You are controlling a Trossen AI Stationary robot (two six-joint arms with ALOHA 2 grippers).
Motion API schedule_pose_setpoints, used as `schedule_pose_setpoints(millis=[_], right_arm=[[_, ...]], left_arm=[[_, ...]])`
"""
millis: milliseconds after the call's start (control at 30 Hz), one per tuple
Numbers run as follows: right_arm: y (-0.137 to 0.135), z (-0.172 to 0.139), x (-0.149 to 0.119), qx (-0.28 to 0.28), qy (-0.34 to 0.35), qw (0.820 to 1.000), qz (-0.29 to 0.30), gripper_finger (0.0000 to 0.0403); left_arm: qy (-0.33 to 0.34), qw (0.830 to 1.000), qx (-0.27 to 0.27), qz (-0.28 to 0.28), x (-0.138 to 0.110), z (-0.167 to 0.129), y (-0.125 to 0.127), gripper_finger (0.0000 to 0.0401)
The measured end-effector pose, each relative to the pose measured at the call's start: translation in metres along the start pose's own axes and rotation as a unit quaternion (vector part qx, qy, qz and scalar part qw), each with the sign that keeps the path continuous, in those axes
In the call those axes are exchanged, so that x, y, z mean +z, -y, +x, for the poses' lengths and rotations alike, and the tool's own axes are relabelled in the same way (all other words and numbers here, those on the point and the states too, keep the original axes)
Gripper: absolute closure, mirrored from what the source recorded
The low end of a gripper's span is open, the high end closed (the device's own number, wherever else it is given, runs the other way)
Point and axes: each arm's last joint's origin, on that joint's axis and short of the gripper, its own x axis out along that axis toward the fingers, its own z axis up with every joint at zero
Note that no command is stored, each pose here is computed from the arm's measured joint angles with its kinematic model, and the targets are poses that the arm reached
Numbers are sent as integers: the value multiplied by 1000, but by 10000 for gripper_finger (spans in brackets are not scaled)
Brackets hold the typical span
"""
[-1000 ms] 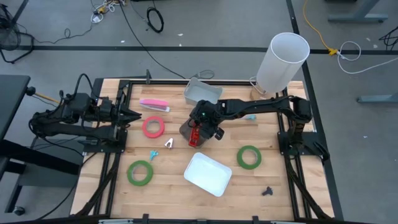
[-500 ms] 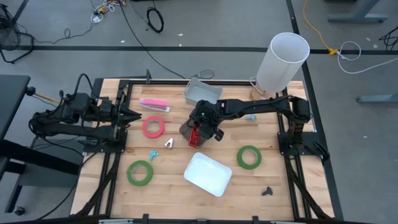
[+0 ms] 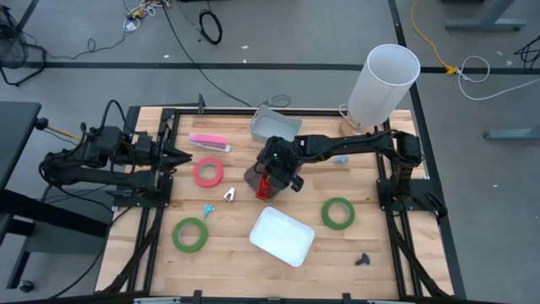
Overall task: Pick and place Stapler, Stapler remover, tape
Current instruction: Put the red stapler into the black bin
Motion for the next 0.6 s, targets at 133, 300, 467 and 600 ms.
schedule_pose_setpoints(millis=[133, 300, 467, 600], right_arm=[[0, 0, 0, 0, 1, 1000, 2, 306], [0, -1, 0, 0, -1, 1000, 2, 325], [0, -1, -1, -2, -3, 1000, 26, 350], [1, -1, -1, -3, -6, 999, 45, 360]], left_arm=[[0, 1000, 0, 0, 0, 0, 0, 367], [0, 1000, 0, 0, 0, 0, 0, 367], [0, 1000, 0, 0, 0, 0, 0, 367], [0, 1000, 0, 0, 0, 0, 0, 367]])
